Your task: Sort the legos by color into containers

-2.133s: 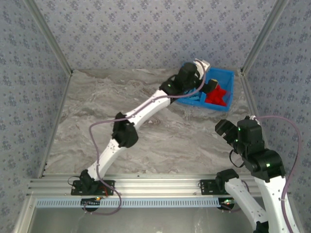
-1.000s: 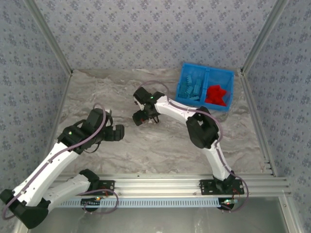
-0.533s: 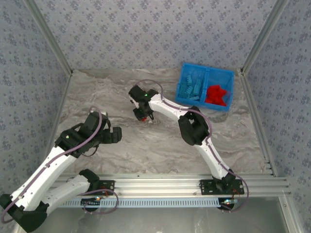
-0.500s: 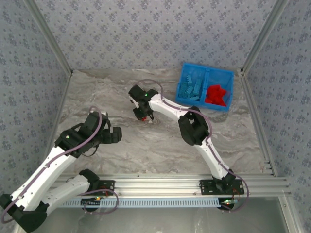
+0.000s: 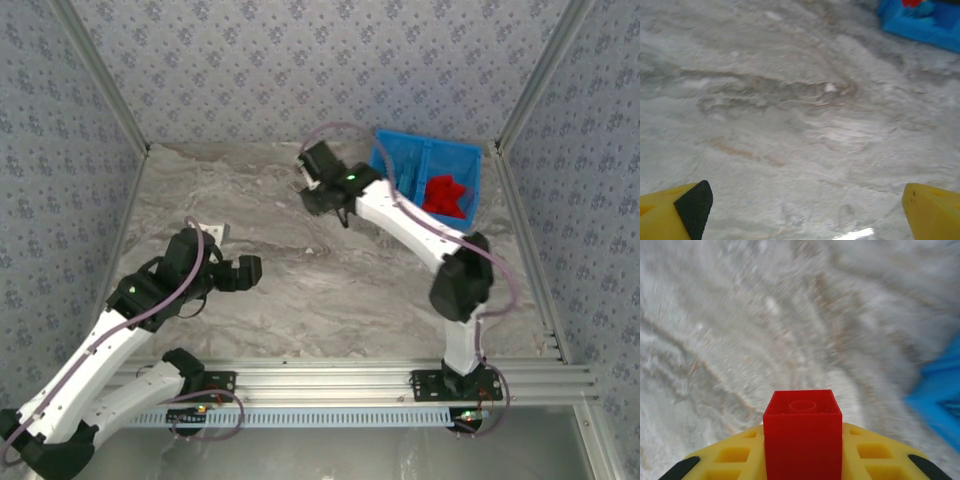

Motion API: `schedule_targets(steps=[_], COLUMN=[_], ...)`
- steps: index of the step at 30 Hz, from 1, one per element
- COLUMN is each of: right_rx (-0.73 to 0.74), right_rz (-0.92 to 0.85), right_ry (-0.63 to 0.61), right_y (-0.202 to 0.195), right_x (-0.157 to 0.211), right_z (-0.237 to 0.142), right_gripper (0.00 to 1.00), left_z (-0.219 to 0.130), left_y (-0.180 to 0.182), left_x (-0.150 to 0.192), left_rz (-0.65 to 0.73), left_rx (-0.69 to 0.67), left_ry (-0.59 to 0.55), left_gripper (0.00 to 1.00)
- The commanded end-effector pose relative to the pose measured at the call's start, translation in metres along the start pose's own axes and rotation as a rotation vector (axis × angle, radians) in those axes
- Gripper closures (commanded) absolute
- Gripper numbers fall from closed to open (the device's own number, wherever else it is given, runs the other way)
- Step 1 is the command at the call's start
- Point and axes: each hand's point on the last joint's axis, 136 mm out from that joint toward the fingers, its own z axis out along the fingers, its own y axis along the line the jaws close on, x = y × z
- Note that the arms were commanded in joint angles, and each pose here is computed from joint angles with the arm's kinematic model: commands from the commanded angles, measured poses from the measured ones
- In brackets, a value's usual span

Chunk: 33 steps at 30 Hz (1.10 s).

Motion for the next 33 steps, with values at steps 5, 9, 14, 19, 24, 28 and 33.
schedule_targets(steps=[5,9,14,19,24,28,33], right_rx=[0.341,0.502,0.57,0.589,0.589,0.575,0.555], right_rz=[0.224,0.337,0.451,0.549,0.597,0.628,0.636], right_ry=[-0.096,-0.085,-0.019,0.024,0.098,0.186,0.257], right_y=[-0.147,-0.215,-0.266,-0.306,-0.335,-0.347,-0.351], right_x=[0.018,0.05,0.084,0.102,0.117,0.138,0.149], right_z=[-0.044,-0.056,-0.05,-0.026,0.005,0.035,0.056], right_gripper=[0.72,0.72,0.72,0.72,0.7,0.67,0.57], left_z=[-0.028,-0.044,-0.06,-0.07,-0.068,-0.066,-0.057], left_y=[-0.059,-0.084,-0.1,-0.108,-0.102,-0.097,-0.087], left_x=[-0.034,-0.037,-0.04,-0.042,-0.037,-0.036,-0.035], left_rz=[0.089,0.152,0.203,0.228,0.221,0.209,0.19], left_rx=[0.33,0.488,0.596,0.642,0.608,0.579,0.516], left_ry=[-0.17,-0.223,-0.276,-0.295,-0.267,-0.259,-0.252], left_gripper=[0.01,0.01,0.01,0.01,0.01,0.01,0.01])
